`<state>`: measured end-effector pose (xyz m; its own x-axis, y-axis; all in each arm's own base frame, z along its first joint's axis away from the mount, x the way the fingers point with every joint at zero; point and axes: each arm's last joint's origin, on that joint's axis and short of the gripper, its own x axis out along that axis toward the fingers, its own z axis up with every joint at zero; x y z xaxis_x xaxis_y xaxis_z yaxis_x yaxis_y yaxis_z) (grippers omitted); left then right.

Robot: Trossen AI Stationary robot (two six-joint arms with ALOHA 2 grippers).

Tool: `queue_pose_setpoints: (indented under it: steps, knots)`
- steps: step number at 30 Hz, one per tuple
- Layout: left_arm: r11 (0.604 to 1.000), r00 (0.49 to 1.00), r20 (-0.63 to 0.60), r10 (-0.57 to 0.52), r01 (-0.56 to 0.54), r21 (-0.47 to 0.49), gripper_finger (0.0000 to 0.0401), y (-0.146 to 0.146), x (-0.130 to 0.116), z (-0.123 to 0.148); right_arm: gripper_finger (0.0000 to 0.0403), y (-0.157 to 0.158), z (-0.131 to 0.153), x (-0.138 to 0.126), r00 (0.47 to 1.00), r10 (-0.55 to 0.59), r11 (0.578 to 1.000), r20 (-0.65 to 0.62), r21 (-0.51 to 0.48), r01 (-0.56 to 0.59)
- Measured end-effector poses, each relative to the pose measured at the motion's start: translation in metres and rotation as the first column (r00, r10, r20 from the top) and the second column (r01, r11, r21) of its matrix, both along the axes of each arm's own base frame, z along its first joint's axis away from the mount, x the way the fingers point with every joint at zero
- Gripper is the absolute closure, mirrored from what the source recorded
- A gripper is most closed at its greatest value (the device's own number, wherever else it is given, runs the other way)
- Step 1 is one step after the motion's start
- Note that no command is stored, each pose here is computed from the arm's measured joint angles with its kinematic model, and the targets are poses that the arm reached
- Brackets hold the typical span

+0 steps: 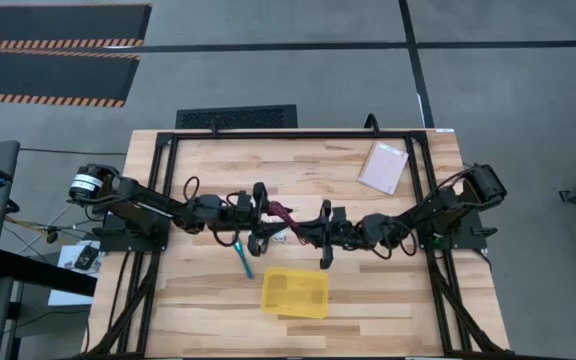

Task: Pick and place USB-C Cables
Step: Put the pink charger cable into the yellow bin

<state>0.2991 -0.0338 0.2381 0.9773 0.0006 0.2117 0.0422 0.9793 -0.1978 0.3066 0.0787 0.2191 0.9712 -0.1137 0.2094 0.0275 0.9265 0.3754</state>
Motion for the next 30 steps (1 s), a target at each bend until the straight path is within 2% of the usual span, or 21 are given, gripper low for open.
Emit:
queue_pose_setpoints:
  steps: [4,5,11,15,21,24,30]
  knots:
    - [1.000,1.000,-0.008,0.019,-0.019,0.002,0.0369,0.001,0.000,0.000,0.0378,-0.001,0.000,0.000,1.000,-0.017,1.000,-0.003,0.000,0.017]
    - [1.000,1.000,-0.011,0.024,-0.024,0.001,0.0382,0.001,0.000,-0.001,0.0376,-0.001,0.000,0.000,1.000,-0.018,1.000,-0.004,-0.002,0.018]
    - [0.998,0.998,-0.029,0.063,-0.064,-0.018,0.0395,0.002,0.000,-0.002,0.0325,-0.003,-0.003,0.001,0.999,-0.028,0.999,-0.036,-0.035,0.026]
    - [0.997,0.997,-0.034,0.076,-0.077,-0.022,0.0398,0.002,-0.002,0.001,0.0263,-0.003,0.005,-0.003,0.999,-0.027,0.997,-0.047,-0.077,0.023]
    - [0.978,0.971,-0.122,0.205,-0.199,0.059,0.0399,-0.003,-0.018,0.012,0.0172,-0.008,0.032,-0.022,0.992,-0.042,0.994,-0.119,-0.107,0.030]
    - [0.972,0.962,-0.139,0.233,-0.224,0.077,0.0400,-0.009,-0.030,0.023,0.0156,-0.009,0.043,-0.036,0.983,-0.088,0.989,-0.161,-0.129,0.067]
    - [0.987,0.954,-0.255,0.158,-0.148,0.055,0.0400,-0.024,-0.053,0.032,0.0164,-0.007,0.069,-0.072,0.963,-0.180,0.973,-0.202,-0.180,0.144]
